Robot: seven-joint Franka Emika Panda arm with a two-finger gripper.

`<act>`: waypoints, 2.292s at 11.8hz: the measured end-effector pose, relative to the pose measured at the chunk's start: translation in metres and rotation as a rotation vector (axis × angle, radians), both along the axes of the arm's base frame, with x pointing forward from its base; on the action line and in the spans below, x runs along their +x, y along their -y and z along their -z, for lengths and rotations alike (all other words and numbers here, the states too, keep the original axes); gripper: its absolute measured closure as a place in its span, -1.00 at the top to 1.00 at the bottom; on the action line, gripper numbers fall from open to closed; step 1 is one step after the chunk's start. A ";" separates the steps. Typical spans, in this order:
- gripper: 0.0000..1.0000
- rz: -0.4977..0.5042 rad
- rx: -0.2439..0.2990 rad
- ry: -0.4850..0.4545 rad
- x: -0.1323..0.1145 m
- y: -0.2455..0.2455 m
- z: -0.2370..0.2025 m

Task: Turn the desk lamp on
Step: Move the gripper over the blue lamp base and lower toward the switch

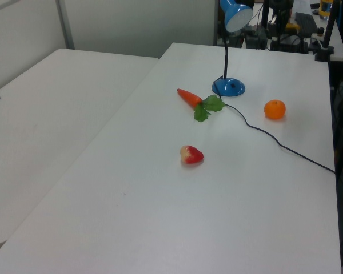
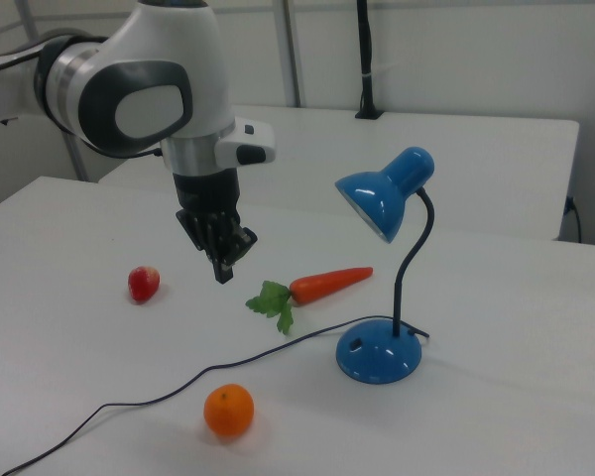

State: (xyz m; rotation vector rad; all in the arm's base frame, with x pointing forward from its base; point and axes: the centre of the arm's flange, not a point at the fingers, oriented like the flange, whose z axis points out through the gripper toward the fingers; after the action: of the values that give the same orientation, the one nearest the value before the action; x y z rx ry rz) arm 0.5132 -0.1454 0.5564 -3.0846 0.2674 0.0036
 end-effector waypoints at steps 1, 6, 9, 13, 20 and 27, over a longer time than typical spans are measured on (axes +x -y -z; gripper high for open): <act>-0.98 0.016 -0.007 0.016 0.002 -0.001 0.006; -0.98 0.060 -0.028 0.086 -0.004 0.014 0.030; -0.98 0.094 -0.054 0.161 -0.012 0.009 0.054; -0.98 0.146 -0.073 0.237 -0.011 0.008 0.072; -0.98 0.224 -0.093 0.356 0.002 0.015 0.106; -0.98 0.287 -0.088 0.423 0.021 0.017 0.137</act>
State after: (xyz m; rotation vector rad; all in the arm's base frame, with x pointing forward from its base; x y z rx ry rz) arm 0.5344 -0.1624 0.4196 -2.9959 0.6929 -0.6744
